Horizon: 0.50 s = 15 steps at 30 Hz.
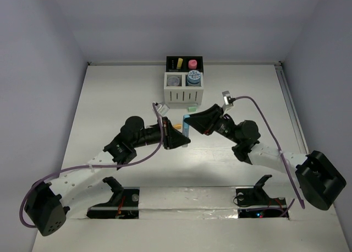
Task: Sort the stationery into containers
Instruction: Close the pen cap on the pen.
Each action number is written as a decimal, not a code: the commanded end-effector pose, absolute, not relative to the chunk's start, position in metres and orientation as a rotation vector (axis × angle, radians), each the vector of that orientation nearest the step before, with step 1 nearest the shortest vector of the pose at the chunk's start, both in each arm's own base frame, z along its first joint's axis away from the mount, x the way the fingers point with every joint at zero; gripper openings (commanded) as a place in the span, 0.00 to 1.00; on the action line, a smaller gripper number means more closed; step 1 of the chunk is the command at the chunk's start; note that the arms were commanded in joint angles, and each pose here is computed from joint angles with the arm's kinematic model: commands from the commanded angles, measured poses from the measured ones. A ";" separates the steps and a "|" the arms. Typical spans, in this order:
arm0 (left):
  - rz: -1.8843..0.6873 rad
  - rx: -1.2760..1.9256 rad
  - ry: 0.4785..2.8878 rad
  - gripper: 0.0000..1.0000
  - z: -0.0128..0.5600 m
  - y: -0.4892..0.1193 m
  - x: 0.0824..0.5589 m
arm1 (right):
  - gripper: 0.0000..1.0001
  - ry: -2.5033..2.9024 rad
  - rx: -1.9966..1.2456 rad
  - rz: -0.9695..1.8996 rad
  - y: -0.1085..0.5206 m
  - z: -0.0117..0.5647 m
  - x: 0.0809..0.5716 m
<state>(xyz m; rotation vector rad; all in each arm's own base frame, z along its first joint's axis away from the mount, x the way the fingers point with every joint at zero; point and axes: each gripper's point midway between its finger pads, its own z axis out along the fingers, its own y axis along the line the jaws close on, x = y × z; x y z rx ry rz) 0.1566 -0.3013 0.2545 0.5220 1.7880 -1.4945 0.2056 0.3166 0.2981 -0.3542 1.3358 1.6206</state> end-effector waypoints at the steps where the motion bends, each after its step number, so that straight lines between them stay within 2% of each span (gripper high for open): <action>1: -1.428 0.394 0.983 0.00 0.472 -0.256 0.170 | 0.00 1.832 -0.653 1.737 0.329 0.168 0.126; 15: -1.436 0.434 0.925 0.00 0.500 -0.241 0.163 | 0.00 1.916 -0.638 1.751 0.325 0.145 0.114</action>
